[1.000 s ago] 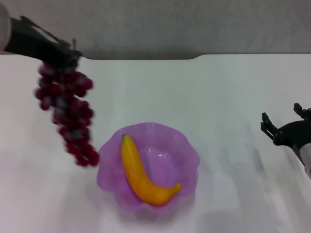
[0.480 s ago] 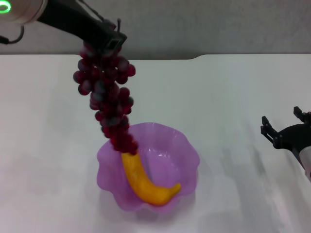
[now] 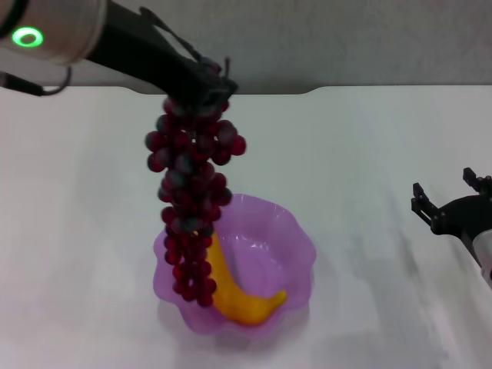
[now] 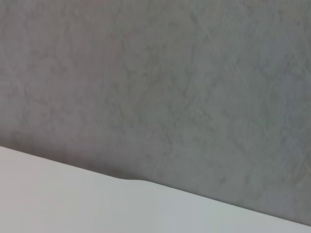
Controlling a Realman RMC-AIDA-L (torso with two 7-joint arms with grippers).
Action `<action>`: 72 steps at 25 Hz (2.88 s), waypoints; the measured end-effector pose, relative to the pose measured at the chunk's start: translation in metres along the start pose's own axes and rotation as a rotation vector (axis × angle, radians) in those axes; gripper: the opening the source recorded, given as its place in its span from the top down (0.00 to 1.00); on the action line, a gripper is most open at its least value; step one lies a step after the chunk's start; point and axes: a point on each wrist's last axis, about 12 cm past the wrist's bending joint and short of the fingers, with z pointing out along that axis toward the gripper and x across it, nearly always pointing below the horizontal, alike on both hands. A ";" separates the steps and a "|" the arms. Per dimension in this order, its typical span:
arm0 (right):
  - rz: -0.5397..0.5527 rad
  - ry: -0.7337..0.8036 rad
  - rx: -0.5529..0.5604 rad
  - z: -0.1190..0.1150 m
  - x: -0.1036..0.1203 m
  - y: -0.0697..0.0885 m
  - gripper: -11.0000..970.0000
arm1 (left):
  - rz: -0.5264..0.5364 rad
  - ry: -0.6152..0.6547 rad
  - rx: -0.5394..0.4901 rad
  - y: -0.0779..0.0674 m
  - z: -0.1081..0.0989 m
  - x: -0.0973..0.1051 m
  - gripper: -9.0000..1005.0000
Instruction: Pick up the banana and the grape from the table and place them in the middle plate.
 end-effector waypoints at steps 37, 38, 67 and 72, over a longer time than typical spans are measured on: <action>0.014 -0.017 -0.015 0.002 -0.004 0.003 0.09 | -0.036 0.153 0.019 -0.013 0.148 0.071 0.75; 0.014 -0.017 -0.014 0.002 -0.003 0.003 0.09 | -0.035 0.161 0.017 -0.014 0.152 0.075 0.75; 0.016 -0.009 -0.006 0.000 -0.001 0.001 0.09 | -0.051 -0.002 -0.040 -0.041 0.165 0.090 0.28; 0.016 -0.010 -0.006 0.000 -0.001 0.000 0.09 | -0.023 -0.031 -0.102 -0.040 0.156 0.094 0.11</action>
